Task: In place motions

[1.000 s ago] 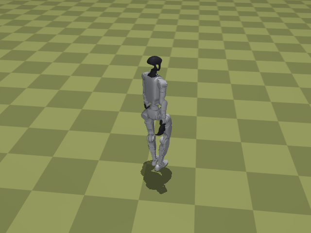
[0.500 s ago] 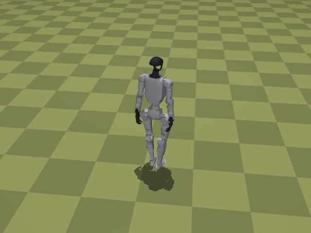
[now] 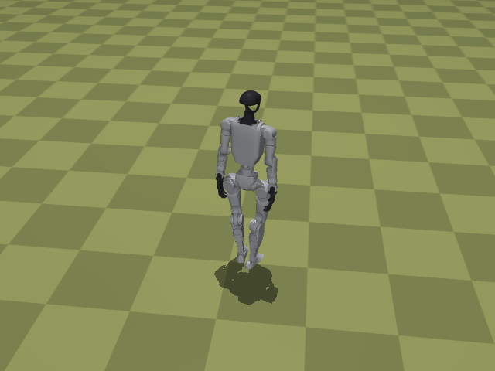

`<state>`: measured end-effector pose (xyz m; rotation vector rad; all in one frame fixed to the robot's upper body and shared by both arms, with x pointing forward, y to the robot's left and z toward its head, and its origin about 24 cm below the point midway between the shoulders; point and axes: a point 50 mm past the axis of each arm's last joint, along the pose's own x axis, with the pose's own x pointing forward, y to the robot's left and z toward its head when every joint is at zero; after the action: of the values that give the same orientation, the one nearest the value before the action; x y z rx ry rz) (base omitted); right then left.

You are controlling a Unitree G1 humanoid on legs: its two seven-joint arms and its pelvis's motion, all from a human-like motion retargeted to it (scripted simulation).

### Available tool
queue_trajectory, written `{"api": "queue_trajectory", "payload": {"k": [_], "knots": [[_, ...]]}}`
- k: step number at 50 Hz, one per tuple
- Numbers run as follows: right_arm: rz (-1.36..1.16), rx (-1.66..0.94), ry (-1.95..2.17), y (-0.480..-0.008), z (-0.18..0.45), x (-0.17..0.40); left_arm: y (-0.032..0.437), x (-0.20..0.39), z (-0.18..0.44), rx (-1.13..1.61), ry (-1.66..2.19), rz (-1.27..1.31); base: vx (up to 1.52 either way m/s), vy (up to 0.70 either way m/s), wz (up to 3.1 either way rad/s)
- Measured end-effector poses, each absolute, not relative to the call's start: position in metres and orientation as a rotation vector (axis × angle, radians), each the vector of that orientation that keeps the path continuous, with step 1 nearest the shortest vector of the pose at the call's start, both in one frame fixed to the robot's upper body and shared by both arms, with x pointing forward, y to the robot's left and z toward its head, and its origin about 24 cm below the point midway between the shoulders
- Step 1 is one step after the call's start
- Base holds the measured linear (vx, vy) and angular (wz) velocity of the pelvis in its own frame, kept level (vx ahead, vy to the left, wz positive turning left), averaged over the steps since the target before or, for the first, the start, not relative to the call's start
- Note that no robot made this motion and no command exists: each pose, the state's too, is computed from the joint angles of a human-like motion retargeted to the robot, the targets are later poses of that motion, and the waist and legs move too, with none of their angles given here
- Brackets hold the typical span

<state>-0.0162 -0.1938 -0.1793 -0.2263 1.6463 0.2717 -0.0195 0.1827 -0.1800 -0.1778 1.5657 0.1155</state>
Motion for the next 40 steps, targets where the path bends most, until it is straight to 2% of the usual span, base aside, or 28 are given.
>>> {"api": "queue_trajectory", "payload": {"k": [29, 40], "knots": [[0.25, -0.221, 1.671, -0.197, -0.178, -0.025, 0.184, -0.013, -0.18, -0.188, 1.543, 0.149, -0.04, 0.04, 0.13], [0.254, -0.233, 1.605, -0.198, -0.179, -0.005, 0.185, -0.002, -0.18, -0.178, 1.514, 0.13, -0.08, 0.11, 0.02]]}}
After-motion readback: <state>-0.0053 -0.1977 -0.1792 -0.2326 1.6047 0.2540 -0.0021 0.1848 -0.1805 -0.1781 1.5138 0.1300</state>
